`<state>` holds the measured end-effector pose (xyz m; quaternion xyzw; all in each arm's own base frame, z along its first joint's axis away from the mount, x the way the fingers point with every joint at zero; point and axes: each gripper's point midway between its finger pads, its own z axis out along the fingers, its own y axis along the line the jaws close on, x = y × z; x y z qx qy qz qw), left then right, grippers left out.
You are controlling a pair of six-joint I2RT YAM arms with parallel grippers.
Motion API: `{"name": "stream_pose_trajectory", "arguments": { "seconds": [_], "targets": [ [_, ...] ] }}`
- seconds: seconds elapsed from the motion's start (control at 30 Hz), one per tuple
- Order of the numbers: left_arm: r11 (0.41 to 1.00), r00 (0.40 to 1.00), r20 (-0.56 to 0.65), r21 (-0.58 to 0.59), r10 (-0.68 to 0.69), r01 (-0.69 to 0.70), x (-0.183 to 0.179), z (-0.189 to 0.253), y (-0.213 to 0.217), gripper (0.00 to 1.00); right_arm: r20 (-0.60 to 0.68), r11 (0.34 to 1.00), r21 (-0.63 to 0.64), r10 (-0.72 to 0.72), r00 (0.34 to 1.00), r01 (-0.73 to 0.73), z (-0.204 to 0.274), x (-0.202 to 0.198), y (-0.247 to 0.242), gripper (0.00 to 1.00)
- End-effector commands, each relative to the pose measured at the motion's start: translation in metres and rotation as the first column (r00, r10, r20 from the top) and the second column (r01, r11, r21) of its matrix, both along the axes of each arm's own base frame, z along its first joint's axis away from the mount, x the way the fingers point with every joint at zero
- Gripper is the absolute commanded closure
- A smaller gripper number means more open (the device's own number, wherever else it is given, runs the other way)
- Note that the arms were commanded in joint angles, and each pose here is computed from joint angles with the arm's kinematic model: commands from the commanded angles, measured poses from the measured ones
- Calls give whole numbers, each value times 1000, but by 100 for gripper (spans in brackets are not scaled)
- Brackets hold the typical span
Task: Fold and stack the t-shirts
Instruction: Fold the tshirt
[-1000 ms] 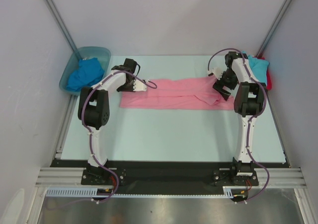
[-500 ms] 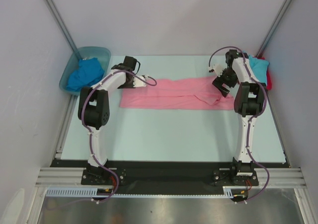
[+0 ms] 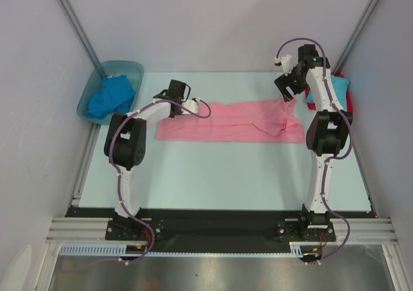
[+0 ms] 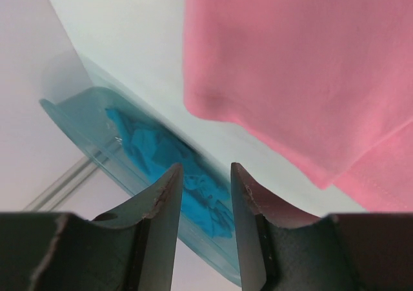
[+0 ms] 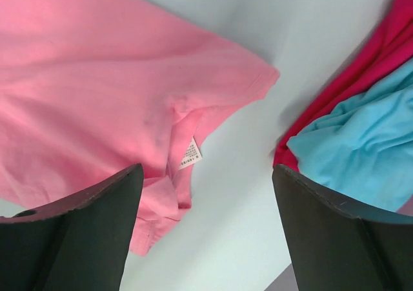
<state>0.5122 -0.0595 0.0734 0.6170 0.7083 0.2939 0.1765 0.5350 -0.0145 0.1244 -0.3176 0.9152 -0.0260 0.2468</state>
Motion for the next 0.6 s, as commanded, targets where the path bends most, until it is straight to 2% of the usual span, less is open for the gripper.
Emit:
{"name": "stream_pose_trajectory", "arguments": {
  "seconds": [0.0, 0.07, 0.13, 0.17, 0.2, 0.27, 0.3, 0.4, 0.57],
  "targets": [
    [999, 992, 123, -42, -9, 14, 22, 30, -16, 59, 149, 1000, 8, -10, 989, 9, 53, 14, 6, 13],
    [998, 989, 146, -54, 0, 8, 31, 27, -20, 59, 176, 999, 19, -46, 983, 43, 47, 25, 5, 16],
    [998, 986, 169, -61, 2, 8, 38, 22, -24, 60, 159, 996, 39, -90, 983, 84, 26, 34, 7, 28],
    [998, 983, 181, -65, 3, 8, 41, 21, -26, 60, 163, 994, 36, -107, 981, 102, 23, 38, 5, 37],
    [998, 981, 196, -68, 6, 7, 44, 21, -26, 62, 137, 993, 31, -118, 983, 115, 6, 40, 4, 58],
    [997, 982, 191, -71, 4, 10, 46, 15, -31, 62, 150, 995, 13, -98, 984, 97, 2, 47, 19, 74],
    [997, 981, 194, -76, 2, 13, 47, 15, -33, 62, 151, 995, 5, -96, 984, 97, -1, 49, 20, 85],
    [996, 982, 187, -86, -14, 30, 47, 13, -37, 66, 186, 995, -7, -93, 978, 96, 0, 60, 24, 92],
    [993, 985, 174, -110, -18, 38, 48, 10, -41, 71, 188, 995, -19, -97, 977, 102, -13, 68, 22, 92]
  ]
}}
